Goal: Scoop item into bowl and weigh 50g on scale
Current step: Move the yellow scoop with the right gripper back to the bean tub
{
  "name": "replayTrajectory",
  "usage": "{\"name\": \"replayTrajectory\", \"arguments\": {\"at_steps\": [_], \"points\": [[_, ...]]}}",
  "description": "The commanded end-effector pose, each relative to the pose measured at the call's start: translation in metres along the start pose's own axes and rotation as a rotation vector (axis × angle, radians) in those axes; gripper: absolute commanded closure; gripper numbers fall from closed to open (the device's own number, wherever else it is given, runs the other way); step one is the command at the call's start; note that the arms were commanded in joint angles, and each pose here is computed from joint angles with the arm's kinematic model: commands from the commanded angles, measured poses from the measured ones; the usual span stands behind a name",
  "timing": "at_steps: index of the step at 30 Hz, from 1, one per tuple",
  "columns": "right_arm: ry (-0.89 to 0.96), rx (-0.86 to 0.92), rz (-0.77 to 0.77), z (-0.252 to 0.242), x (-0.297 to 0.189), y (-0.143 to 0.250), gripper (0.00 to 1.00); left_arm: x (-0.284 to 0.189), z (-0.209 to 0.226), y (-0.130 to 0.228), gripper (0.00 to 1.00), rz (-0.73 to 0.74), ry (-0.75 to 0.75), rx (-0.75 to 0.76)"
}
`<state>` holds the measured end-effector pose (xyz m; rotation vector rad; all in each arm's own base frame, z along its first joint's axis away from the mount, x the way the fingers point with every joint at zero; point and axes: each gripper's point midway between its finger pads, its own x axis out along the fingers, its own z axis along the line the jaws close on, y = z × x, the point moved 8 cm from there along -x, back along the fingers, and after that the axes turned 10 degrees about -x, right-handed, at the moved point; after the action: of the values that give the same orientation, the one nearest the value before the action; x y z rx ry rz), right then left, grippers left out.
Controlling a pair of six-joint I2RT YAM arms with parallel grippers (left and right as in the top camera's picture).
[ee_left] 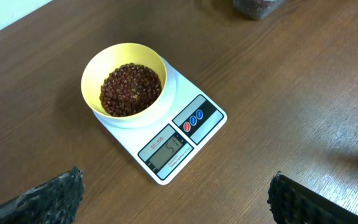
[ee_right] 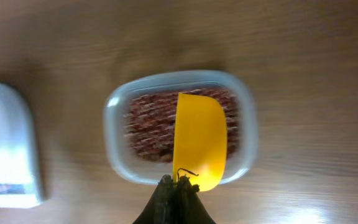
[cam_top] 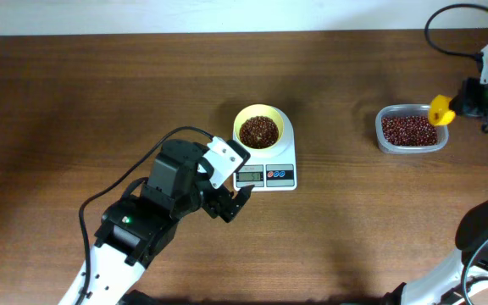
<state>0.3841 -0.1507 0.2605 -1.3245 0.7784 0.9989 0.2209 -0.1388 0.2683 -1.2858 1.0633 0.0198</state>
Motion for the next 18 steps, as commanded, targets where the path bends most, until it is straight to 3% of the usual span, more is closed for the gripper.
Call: {"name": "replayTrajectory", "arguments": {"at_steps": [1, 4, 11, 13, 15, 18], "points": [[0.241, -0.135, 0.05, 0.002, -0.015, -0.009, 0.96, -0.002, 0.0, 0.001, 0.01, -0.006, 0.01, 0.003], [0.382, -0.237, 0.126, 0.014, -0.012, -0.014, 0.96, -0.002, 0.0, 0.001, 0.01, -0.007, 0.01, 0.003], [0.524, -0.352, 0.215, 0.048, -0.007, -0.022, 0.96, -0.002, 0.0, 0.001, 0.01, -0.007, 0.01, 0.003], [0.512, -0.263, 0.183, 0.052, -0.006, -0.023, 0.96, -0.002, 0.0, 0.001, 0.01, -0.007, 0.01, 0.003], [0.383, -0.105, 0.118, 0.06, -0.001, -0.022, 0.96, -0.002, 0.0, 0.001, 0.01, -0.007, 0.01, 0.003], [0.15, 0.279, 0.032, 0.067, 0.003, -0.022, 0.96, -0.002, 0.0, 0.001, 0.01, -0.007, 0.01, 0.003]]}}
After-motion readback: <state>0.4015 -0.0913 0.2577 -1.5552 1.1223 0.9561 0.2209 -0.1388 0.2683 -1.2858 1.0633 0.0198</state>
